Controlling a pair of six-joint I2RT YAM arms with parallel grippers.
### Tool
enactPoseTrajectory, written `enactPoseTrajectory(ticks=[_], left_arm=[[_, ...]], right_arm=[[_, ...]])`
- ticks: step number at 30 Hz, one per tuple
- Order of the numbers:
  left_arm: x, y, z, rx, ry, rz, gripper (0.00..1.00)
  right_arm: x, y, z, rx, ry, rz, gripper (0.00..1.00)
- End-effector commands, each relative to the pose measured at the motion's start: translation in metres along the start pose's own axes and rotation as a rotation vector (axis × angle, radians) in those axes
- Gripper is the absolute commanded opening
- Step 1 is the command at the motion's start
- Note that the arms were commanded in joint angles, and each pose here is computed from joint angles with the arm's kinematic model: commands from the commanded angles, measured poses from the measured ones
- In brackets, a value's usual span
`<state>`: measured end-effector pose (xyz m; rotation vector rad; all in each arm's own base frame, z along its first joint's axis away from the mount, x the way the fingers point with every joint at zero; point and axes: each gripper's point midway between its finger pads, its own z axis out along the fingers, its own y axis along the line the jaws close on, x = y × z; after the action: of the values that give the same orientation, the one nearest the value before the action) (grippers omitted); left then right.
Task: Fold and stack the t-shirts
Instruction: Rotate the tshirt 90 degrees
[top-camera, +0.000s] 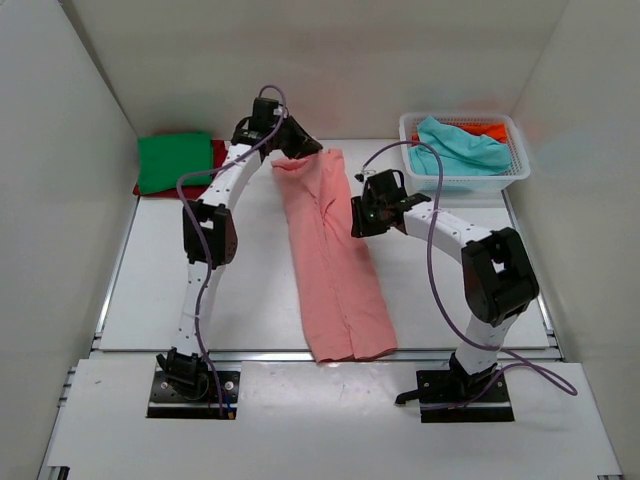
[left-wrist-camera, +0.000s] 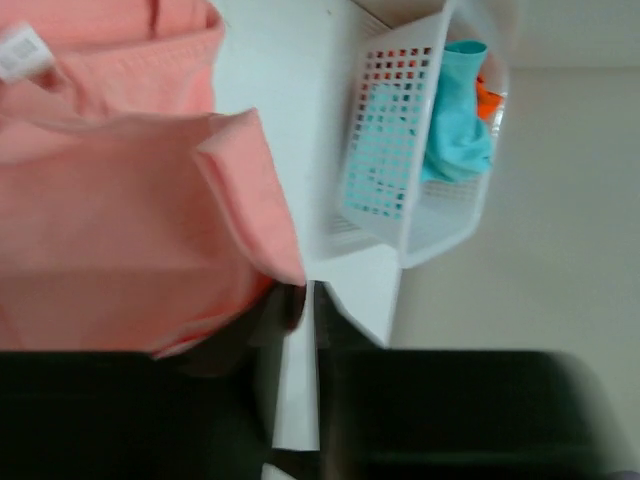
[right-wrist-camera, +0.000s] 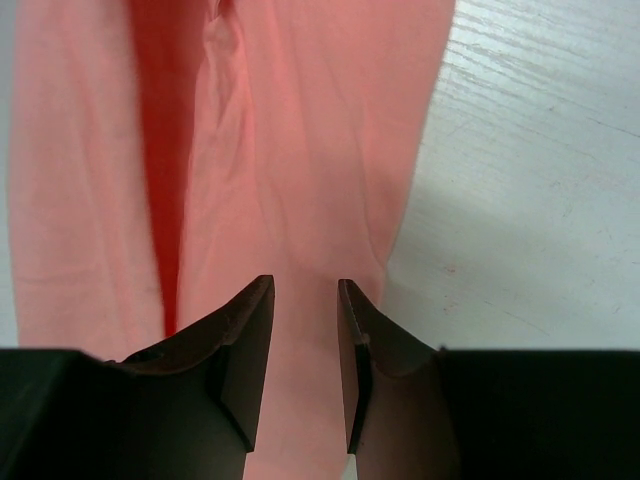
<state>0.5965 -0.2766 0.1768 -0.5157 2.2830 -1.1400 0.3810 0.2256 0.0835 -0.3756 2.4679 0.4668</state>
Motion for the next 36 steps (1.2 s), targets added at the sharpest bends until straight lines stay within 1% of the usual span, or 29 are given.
enactPoseTrajectory(ticks=[1,2,3,4,7,9,10,12,13,14,15,16,17,18,19,20,21,22,23,24,25,27,29,30,31,32,33,34,36], left_arm=[[0.023,-0.011,0.018,0.096,0.109,-0.043,0.34],[0.029,-0.006,0.022,0.088,0.129,-0.052,0.49],[0.03,-0.004,0.024,0.087,0.135,-0.05,0.59],[0.033,-0.004,0.025,0.091,0.146,-0.046,0.61],[0.03,0.001,0.025,0.061,0.119,-0.028,0.61],[0.024,-0.002,0.017,0.057,0.097,-0.015,0.63],[0.021,0.006,0.018,0.042,0.09,-0.017,0.63],[0.012,0.007,0.007,0.017,0.06,0.014,0.63],[0.01,0.018,0.005,-0.025,0.052,0.012,0.62],[0.008,0.031,0.001,-0.07,0.042,0.021,0.61],[0.002,0.03,-0.007,-0.075,0.027,0.043,0.61],[0.002,0.044,-0.01,-0.11,0.036,0.037,0.6],[0.005,0.048,-0.017,-0.139,0.044,0.051,0.6],[0.003,0.05,-0.029,-0.167,0.037,0.082,0.6],[0.006,0.056,-0.037,-0.194,0.047,0.125,0.61],[0.015,0.075,-0.043,-0.26,0.068,0.117,0.63],[0.019,0.076,-0.052,-0.286,0.066,0.162,0.65],[0.03,0.087,-0.06,-0.313,0.085,0.179,0.66],[0.045,0.108,-0.059,-0.35,0.112,0.172,0.67],[0.057,0.117,-0.062,-0.357,0.119,0.178,0.67],[0.058,0.113,-0.064,-0.345,0.1,0.175,0.67],[0.072,0.129,-0.055,-0.37,0.116,0.181,0.66],[0.083,0.15,-0.04,-0.424,0.173,0.192,0.66],[0.082,0.142,-0.036,-0.423,0.179,0.211,0.66],[0.093,0.157,-0.028,-0.458,0.223,0.21,0.66],[0.087,0.146,-0.023,-0.441,0.214,0.231,0.66],[0.085,0.147,-0.015,-0.447,0.213,0.232,0.65],[0.09,0.161,-0.009,-0.468,0.24,0.217,0.65],[0.08,0.163,0.004,-0.458,0.232,0.208,0.65]], right_arm=[[-0.021,-0.003,-0.015,-0.006,-0.087,-0.011,0.29],[-0.019,-0.005,-0.015,0.0,-0.086,-0.005,0.29],[-0.018,-0.006,-0.017,-0.002,-0.087,-0.005,0.29],[-0.018,-0.007,-0.017,-0.003,-0.089,-0.005,0.29],[-0.012,-0.008,-0.018,-0.002,-0.082,0.004,0.29],[-0.012,-0.006,-0.02,-0.016,-0.101,0.008,0.29],[-0.009,-0.006,-0.021,-0.015,-0.098,0.008,0.29],[-0.005,-0.001,-0.023,-0.021,-0.109,0.003,0.3],[-0.002,-0.001,-0.025,-0.012,-0.104,0.001,0.3],[0.009,0.0,-0.024,-0.009,-0.073,0.012,0.3],[0.009,-0.003,-0.024,-0.003,-0.075,0.012,0.3],[0.015,0.0,-0.026,-0.003,-0.064,0.009,0.3],[0.025,0.004,-0.03,-0.002,-0.043,0.005,0.3],[0.037,-0.003,-0.03,0.016,-0.021,0.018,0.31],[0.038,0.0,-0.037,0.019,-0.027,0.02,0.32],[0.047,0.004,-0.041,0.01,-0.016,0.021,0.34],[0.059,-0.001,-0.045,0.019,0.001,0.046,0.36],[0.06,0.004,-0.048,-0.002,-0.004,0.046,0.36],[0.069,0.007,-0.052,-0.006,0.007,0.049,0.36],[0.075,0.01,-0.054,-0.017,0.01,0.042,0.36],[0.086,0.009,-0.055,-0.007,0.041,0.042,0.36],[0.102,0.018,-0.058,-0.032,0.07,0.035,0.36],[0.116,0.024,-0.06,-0.043,0.108,0.047,0.36],[0.125,0.027,-0.061,-0.047,0.122,0.049,0.36],[0.137,0.031,-0.06,-0.057,0.147,0.058,0.35],[0.141,0.034,-0.06,-0.064,0.158,0.063,0.36],[0.152,0.038,-0.057,-0.074,0.175,0.077,0.37],[0.162,0.041,-0.057,-0.082,0.193,0.077,0.36],[0.173,0.053,-0.053,-0.122,0.217,0.09,0.35]])
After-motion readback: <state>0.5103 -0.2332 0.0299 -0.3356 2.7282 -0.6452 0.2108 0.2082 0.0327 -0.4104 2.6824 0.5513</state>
